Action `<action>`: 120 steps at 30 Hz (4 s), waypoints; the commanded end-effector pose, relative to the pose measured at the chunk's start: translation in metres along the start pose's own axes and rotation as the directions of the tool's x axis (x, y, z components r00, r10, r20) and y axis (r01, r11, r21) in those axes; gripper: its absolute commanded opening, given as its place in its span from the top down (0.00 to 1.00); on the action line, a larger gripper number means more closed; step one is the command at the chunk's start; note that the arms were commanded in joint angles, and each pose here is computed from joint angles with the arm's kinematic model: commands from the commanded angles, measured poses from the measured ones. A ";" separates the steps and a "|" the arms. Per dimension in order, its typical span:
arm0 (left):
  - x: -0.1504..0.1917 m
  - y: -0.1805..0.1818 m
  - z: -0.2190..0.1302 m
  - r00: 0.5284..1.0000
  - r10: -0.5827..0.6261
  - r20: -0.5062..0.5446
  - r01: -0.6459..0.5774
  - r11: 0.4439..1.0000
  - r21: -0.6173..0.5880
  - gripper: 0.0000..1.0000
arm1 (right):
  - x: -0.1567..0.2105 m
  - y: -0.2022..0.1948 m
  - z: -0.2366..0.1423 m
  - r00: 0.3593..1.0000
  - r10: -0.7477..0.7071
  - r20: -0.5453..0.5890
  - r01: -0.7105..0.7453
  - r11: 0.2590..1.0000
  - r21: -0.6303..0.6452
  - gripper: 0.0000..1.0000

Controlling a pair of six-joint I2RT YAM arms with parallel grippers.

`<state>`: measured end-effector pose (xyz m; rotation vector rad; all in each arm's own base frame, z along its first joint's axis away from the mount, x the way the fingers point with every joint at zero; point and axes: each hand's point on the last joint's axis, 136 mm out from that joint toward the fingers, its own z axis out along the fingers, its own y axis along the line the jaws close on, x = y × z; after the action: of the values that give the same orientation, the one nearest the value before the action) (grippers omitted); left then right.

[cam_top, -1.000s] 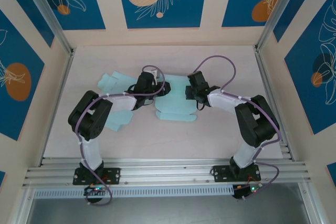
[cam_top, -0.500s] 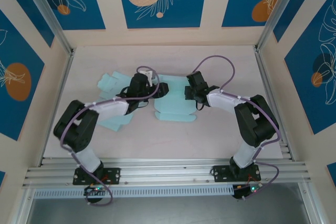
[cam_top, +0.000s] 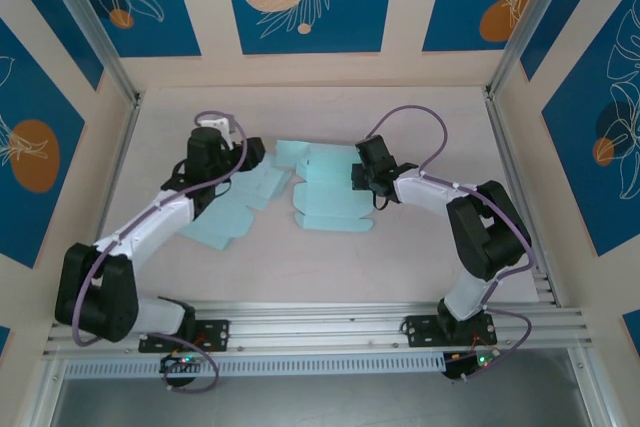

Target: Fold the paper box

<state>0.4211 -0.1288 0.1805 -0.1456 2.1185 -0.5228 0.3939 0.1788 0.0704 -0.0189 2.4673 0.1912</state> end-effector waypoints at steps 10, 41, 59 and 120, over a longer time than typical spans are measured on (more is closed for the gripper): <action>-0.002 -0.005 0.075 0.995 0.091 -0.040 -0.088 0.993 0.079 0.60 | -0.015 0.016 -0.015 0.999 -0.007 0.050 0.010 0.998 -0.059 0.87; 0.066 -0.081 0.080 0.967 0.050 -0.248 0.082 0.867 0.492 0.65 | -0.013 0.009 -0.004 0.999 0.042 0.020 -0.041 0.998 -0.036 0.87; 0.112 -0.111 0.074 0.941 0.003 -0.338 0.178 0.847 0.502 0.71 | -0.007 0.008 0.005 0.999 0.050 -0.019 -0.050 0.999 0.004 0.87; 0.071 -0.115 0.108 0.858 0.513 0.021 -0.481 0.789 0.383 0.38 | -0.003 0.043 -0.001 0.998 -0.057 -0.027 0.052 0.987 -0.153 0.88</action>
<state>0.4523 -0.2698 0.0997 0.5571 2.0983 -0.5477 0.3964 0.2017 0.0717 -0.0616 2.4891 0.2707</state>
